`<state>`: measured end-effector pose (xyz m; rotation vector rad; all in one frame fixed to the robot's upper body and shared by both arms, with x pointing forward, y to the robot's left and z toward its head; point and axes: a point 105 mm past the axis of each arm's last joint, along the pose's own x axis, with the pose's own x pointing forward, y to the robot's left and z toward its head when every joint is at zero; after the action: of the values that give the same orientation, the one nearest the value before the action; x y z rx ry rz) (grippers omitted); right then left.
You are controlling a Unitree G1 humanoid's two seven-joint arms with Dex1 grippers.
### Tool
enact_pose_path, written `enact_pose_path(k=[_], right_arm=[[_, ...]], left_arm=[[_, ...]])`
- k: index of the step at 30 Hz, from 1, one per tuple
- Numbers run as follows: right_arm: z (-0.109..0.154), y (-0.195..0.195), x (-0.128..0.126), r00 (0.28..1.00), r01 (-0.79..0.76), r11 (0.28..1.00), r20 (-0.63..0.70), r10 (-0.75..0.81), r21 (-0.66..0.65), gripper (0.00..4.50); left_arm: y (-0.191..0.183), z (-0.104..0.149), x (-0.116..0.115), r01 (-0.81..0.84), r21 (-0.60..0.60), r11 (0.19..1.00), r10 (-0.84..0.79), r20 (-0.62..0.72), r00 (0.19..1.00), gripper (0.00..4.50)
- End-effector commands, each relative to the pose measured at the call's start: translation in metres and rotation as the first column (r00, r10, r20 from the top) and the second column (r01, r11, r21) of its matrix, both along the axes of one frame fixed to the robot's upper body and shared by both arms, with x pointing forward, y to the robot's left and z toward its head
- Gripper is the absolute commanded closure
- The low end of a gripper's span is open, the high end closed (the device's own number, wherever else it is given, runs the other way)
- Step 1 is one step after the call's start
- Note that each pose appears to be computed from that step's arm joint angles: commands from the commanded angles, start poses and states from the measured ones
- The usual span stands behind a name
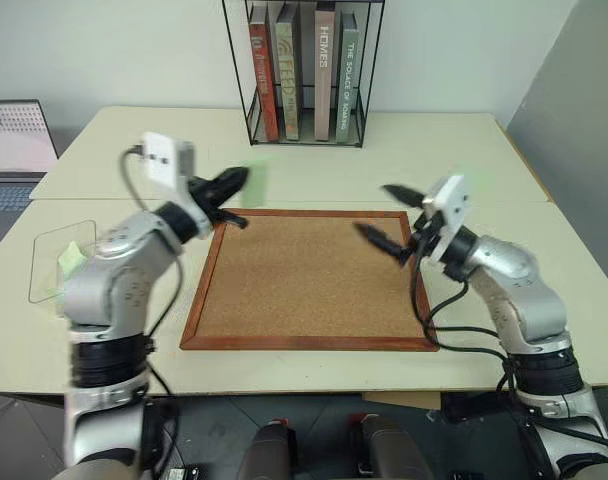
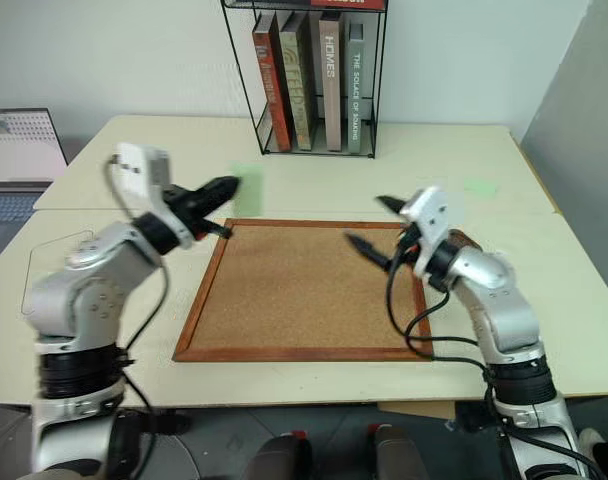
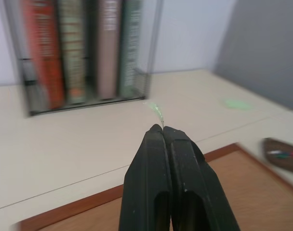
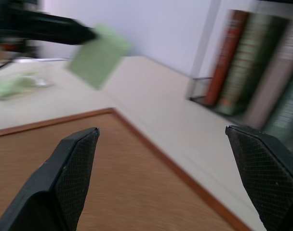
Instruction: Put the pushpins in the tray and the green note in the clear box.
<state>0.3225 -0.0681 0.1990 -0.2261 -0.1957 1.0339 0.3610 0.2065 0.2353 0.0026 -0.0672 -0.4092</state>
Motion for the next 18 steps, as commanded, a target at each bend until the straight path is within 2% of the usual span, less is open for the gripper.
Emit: enact_pose_path(k=[1,3,8,11,14,18], right_arm=[[0.012,0.032,-0.017,0.985,-0.174,0.984,0.004,0.175,-0.033,0.04],[0.012,0.047,-0.020,0.974,-0.227,0.972,-0.014,0.226,-0.058,0.04],[0.009,0.074,-0.011,0.969,-0.245,0.963,0.002,0.247,-0.115,0.04],[0.003,0.079,-0.014,0.963,-0.267,0.954,-0.003,0.269,-0.137,0.04],[0.001,0.083,-0.018,0.956,-0.292,0.945,-0.009,0.294,-0.146,0.04],[0.000,0.088,-0.021,0.950,-0.310,0.940,-0.009,0.312,-0.144,0.04]], left_arm=[[0.055,0.007,-0.001,-0.222,0.084,0.971,0.222,0.016,0.975,4.50],[0.083,0.005,-0.004,-0.322,0.134,0.937,0.325,-0.002,0.946,4.50],[0.156,-0.001,-0.031,-0.553,0.237,0.799,0.575,-0.033,0.817,4.50],[0.180,-0.003,-0.044,-0.626,0.286,0.726,0.657,-0.021,0.753,4.50],[0.199,-0.016,-0.058,-0.679,0.324,0.659,0.726,-0.039,0.686,4.50],[0.215,-0.033,-0.068,-0.717,0.320,0.619,0.773,-0.085,0.629,4.50]])
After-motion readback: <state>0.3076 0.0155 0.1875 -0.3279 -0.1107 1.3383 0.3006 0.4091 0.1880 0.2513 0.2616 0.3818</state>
